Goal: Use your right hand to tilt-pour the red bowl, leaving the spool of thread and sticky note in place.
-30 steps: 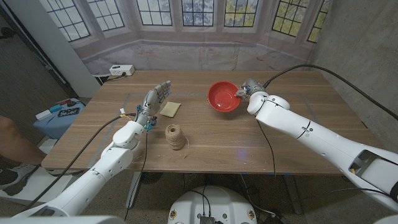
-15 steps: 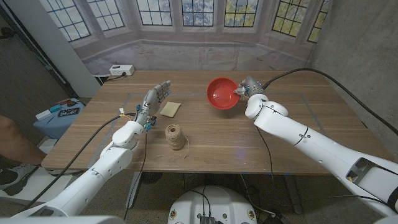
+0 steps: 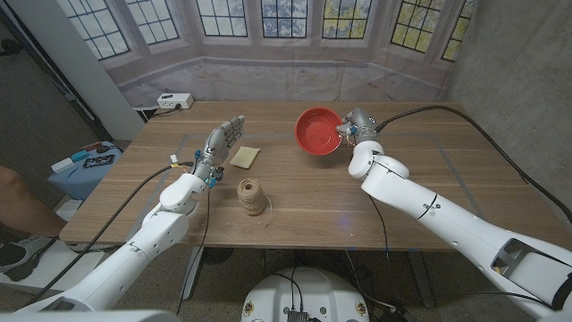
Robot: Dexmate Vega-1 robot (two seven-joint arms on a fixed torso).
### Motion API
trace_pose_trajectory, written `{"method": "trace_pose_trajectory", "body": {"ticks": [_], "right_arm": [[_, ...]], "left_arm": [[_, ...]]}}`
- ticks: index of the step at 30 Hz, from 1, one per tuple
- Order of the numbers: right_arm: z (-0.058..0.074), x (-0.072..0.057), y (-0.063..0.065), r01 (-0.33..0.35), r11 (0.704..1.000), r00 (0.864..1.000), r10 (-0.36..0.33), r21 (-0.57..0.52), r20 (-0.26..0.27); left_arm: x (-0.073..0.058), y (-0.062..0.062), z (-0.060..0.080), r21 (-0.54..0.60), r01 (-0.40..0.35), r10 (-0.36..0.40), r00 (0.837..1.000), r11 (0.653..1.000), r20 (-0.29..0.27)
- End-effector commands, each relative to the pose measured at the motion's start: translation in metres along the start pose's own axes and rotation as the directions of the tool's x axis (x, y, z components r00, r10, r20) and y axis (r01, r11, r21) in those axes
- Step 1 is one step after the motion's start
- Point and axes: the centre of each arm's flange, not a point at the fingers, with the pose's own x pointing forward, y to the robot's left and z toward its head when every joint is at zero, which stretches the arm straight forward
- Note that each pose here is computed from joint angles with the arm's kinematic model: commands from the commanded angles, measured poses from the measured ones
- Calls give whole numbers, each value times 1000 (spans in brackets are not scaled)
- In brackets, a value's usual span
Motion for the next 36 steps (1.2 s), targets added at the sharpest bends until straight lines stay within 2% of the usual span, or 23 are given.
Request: {"method": "trace_pose_trajectory", "body": {"ticks": [1,18,36], "right_arm": [[2,-5,9,59,998,998,-59,17,21],[5,-7,20,159,985,986,-155,-68,60],[1,-8,24,228,964,972,-217,-134,92]], "left_arm": [[-3,1,0,5,-4,4,1000,1000,-3],[-5,2,0,4,-6,6,1000,1000,-3],[-5,2,0,9,-2,2,1000,1000,-4]]}}
